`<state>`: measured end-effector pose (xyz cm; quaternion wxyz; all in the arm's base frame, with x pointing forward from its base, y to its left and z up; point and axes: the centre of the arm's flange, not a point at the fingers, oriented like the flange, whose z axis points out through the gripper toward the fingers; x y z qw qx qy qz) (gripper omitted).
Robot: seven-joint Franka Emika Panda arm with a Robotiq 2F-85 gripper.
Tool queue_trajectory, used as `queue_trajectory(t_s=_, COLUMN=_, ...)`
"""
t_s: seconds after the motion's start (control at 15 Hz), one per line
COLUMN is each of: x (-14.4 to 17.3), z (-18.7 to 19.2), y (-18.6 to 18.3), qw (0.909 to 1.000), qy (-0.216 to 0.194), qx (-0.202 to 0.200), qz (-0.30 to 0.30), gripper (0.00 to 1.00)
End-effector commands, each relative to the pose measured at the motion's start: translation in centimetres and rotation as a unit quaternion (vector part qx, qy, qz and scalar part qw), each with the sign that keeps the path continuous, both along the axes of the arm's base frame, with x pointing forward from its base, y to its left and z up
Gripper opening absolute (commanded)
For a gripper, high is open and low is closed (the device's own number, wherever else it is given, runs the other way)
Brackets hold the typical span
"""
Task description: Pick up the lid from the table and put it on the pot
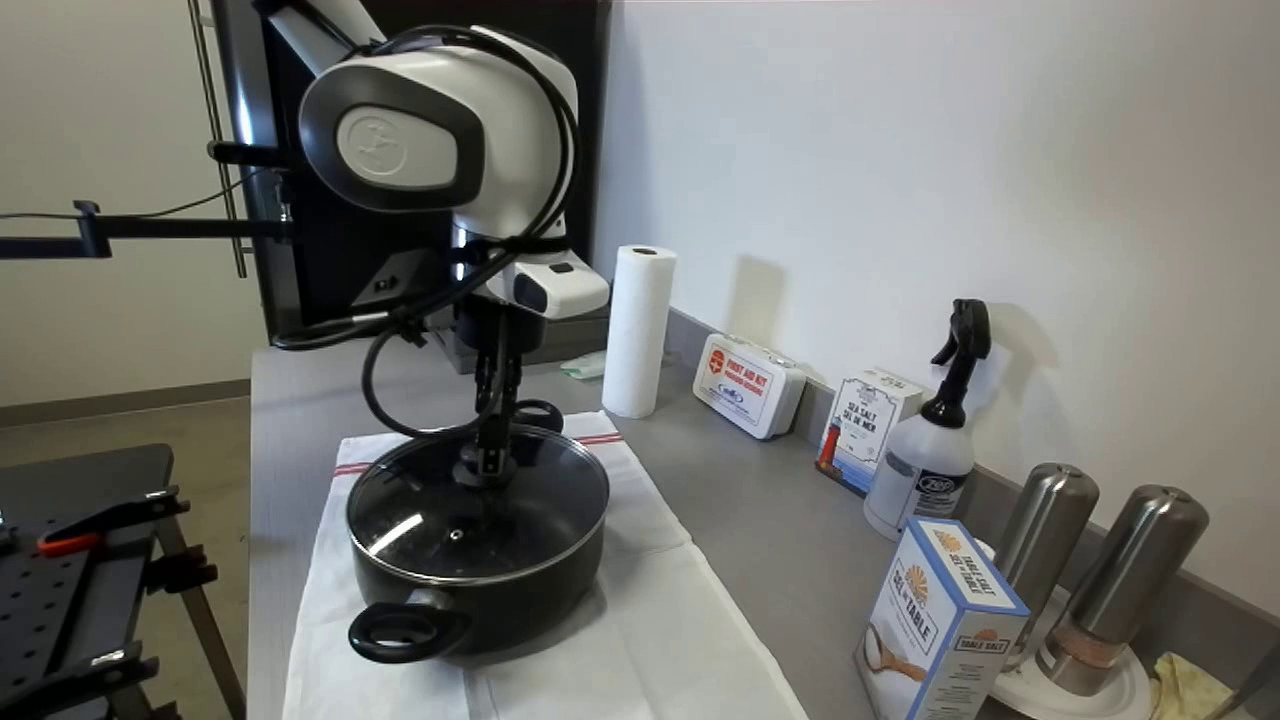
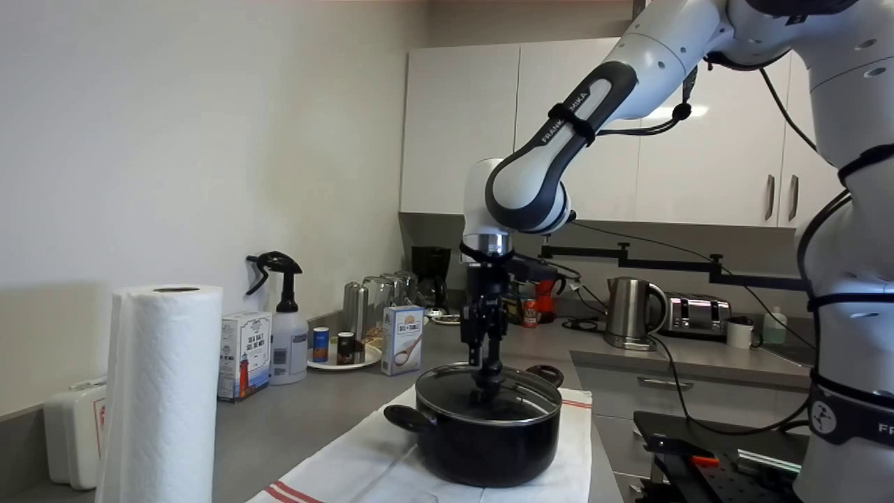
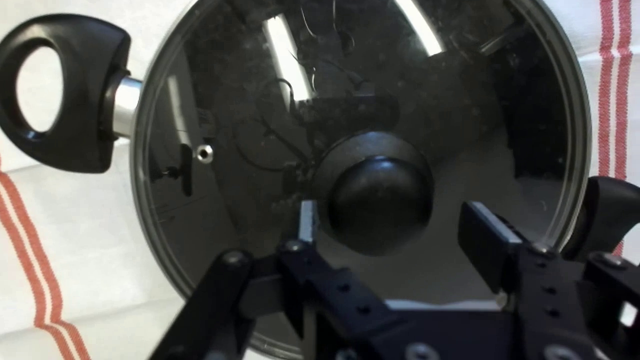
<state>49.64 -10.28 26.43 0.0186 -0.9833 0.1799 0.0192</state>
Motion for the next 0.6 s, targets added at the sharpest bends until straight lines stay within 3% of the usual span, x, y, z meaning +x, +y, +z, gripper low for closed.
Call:
queue_trajectory(t_s=0.0, x=-0.2, z=1.3, y=0.5, qw=0.9997, qy=-0.025, qx=0.005, qz=-0.002, gripper=0.99)
queue_trajectory(t_s=0.53, x=-1.3, z=4.9, y=2.4, qw=0.9983, qy=-0.055, qx=-0.002, qz=0.02, gripper=1.0)
